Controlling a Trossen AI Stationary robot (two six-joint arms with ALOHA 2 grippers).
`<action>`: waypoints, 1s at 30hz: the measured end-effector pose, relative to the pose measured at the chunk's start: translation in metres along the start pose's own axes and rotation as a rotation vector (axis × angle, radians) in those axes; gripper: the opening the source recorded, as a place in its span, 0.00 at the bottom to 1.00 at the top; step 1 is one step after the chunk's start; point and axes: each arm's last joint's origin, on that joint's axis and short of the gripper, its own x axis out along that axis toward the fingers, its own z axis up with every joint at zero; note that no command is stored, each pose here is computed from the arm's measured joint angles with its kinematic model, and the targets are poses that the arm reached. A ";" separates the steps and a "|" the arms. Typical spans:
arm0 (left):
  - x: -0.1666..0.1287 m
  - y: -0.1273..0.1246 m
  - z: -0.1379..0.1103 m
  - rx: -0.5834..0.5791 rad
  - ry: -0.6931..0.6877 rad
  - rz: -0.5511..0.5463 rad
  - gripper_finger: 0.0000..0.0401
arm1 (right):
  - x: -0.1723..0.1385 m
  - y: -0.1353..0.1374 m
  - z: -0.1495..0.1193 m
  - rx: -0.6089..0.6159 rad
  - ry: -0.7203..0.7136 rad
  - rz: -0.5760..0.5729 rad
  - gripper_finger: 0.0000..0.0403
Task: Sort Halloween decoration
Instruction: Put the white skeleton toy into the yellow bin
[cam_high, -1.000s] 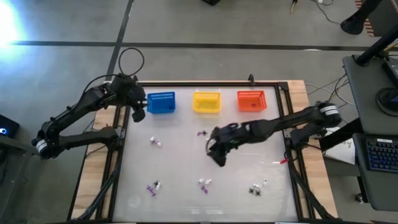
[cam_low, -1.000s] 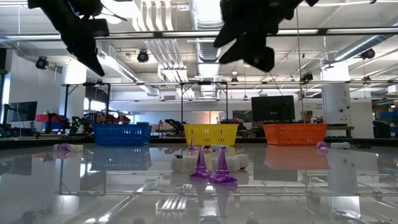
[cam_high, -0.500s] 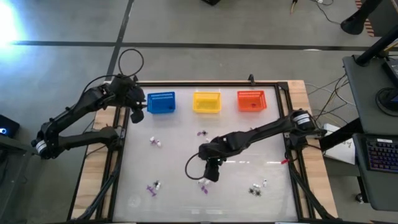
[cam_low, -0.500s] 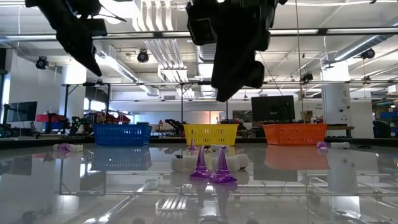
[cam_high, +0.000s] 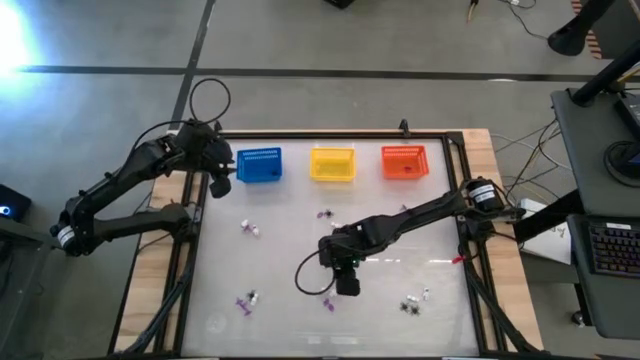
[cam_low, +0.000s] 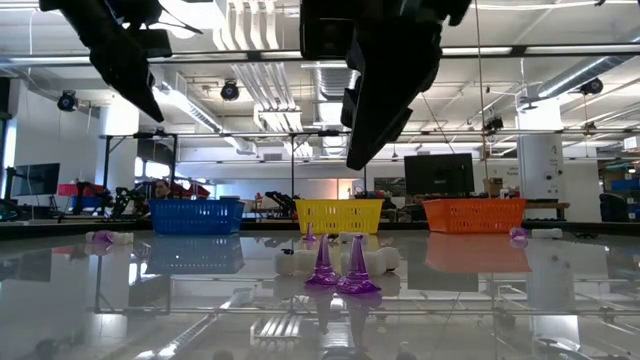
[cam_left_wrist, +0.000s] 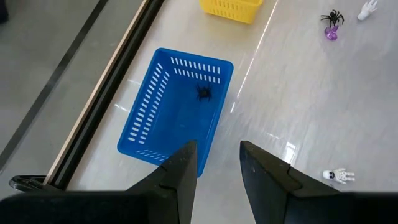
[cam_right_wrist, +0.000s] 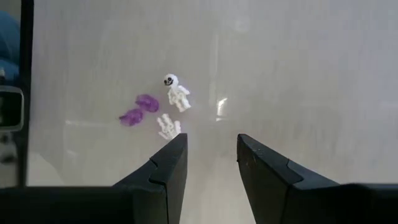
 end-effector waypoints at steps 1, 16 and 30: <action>0.000 0.000 0.000 -0.002 0.000 0.000 0.26 | 0.001 0.000 0.000 -0.029 0.002 0.000 0.32; 0.001 0.000 0.000 -0.078 0.002 -0.001 0.26 | 0.009 0.004 -0.004 -0.217 -0.026 0.011 0.28; 0.000 0.000 0.000 -0.134 0.003 -0.001 0.26 | 0.029 0.009 -0.018 -0.136 -0.086 0.085 0.28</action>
